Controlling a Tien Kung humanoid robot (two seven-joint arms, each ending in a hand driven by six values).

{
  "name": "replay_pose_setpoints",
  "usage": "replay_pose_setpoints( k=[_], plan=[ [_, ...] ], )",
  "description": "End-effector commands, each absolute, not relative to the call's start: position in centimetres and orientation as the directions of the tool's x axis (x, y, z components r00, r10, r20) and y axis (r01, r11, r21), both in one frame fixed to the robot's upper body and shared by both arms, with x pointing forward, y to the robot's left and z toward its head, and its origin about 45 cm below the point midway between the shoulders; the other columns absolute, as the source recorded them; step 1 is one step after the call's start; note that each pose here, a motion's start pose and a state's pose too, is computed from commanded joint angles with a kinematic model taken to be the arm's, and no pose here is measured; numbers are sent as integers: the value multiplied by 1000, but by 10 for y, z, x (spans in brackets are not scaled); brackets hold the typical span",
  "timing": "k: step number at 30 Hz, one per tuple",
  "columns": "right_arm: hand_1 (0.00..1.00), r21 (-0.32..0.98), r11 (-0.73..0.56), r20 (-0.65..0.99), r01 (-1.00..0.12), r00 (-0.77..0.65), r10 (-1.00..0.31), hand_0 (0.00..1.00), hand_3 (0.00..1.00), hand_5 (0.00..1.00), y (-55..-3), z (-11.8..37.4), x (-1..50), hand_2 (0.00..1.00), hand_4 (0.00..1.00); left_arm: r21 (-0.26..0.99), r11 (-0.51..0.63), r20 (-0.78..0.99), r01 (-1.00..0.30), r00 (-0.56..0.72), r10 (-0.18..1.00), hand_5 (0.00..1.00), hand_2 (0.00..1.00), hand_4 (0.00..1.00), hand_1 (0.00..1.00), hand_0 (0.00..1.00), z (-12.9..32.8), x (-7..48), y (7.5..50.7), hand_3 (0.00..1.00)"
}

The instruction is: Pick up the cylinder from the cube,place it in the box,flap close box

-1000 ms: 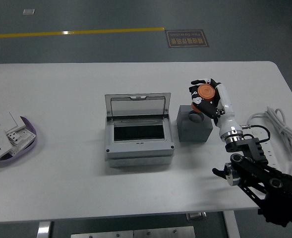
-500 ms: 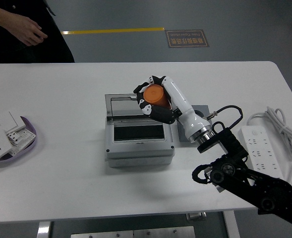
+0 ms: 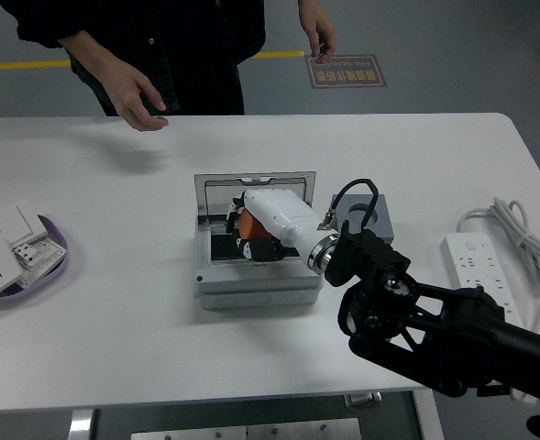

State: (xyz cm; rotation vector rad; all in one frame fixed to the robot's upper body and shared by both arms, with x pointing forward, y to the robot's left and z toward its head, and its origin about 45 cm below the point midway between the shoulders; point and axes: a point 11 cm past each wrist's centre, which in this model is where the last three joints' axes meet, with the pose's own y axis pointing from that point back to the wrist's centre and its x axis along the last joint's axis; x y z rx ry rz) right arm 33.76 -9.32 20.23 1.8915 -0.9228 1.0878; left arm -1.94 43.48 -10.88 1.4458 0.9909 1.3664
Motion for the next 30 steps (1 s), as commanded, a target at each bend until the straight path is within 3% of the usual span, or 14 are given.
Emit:
replay_pose_setpoints(
  k=[1,2,7,8,13,14,30],
  plan=[
    [201,256,-440,908,-861,370,-196,26,259,2,-95,200,339,348,2,957,-289,290,-20,74,954,231,612,698,620,595,-109,-21,436,638],
    [384,260,-428,912,-866,366,-185,268,380,2,-96,198,340,433,58,956,-291,292,-18,74,954,238,614,698,620,595,-108,-22,436,638],
    [384,264,-406,918,-875,357,-172,268,380,2,-98,194,342,433,58,954,-299,299,-12,73,951,238,614,698,620,595,-108,-25,439,638],
    [617,263,-405,919,-876,356,-172,677,594,2,-98,194,342,603,531,954,-299,299,-12,73,951,237,614,698,620,595,-108,-25,439,639],
    [617,263,-410,917,-873,359,-176,677,594,2,-97,192,341,603,531,956,-294,295,-16,75,953,237,614,698,620,595,-108,-22,437,639],
    [630,265,-412,916,-872,361,-176,720,635,130,-96,191,341,638,500,956,-293,294,-17,75,953,240,614,698,621,595,-108,-22,437,638],
    [625,275,-449,901,-850,391,-190,730,636,203,-88,187,334,640,491,956,-293,293,-20,80,953,239,614,698,621,595,-108,-20,437,637]
  ],
)
